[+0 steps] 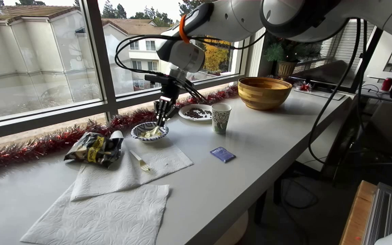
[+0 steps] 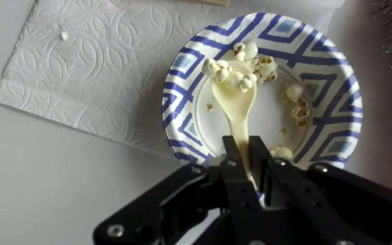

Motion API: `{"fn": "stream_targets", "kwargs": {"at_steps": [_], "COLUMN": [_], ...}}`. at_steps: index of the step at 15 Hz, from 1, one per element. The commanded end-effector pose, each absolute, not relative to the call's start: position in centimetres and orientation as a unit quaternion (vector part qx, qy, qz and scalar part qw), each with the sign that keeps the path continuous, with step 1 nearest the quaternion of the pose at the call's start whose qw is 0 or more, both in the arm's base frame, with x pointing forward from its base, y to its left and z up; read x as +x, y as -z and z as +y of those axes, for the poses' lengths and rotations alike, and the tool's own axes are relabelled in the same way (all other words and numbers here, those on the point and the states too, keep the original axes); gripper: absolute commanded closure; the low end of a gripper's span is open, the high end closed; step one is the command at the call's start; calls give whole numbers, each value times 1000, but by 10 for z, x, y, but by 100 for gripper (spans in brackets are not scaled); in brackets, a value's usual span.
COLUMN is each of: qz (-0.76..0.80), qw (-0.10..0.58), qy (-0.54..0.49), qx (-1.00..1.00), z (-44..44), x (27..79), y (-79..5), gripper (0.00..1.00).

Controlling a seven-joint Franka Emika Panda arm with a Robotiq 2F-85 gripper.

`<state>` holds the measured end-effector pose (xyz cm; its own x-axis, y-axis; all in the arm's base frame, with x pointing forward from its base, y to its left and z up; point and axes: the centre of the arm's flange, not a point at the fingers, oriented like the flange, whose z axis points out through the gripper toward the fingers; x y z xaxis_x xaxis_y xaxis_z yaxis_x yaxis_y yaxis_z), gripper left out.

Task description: Use the spoon to scoop some of the contents from the bowl into the cup

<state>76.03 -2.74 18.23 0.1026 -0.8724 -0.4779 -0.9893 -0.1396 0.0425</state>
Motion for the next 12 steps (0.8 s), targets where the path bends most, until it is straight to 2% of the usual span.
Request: {"fn": "stream_targets", "kwargs": {"at_steps": [1,7,12], "qz": [634,623,582], "qw": [177,188,185], "qy": [-212,-221,-277], "qx": [-722,-727,-741], "z": [-37,-43,-62], "x": [767,768,750], "y": [-192,-226,-264], "gripper": [97,97,97]}}
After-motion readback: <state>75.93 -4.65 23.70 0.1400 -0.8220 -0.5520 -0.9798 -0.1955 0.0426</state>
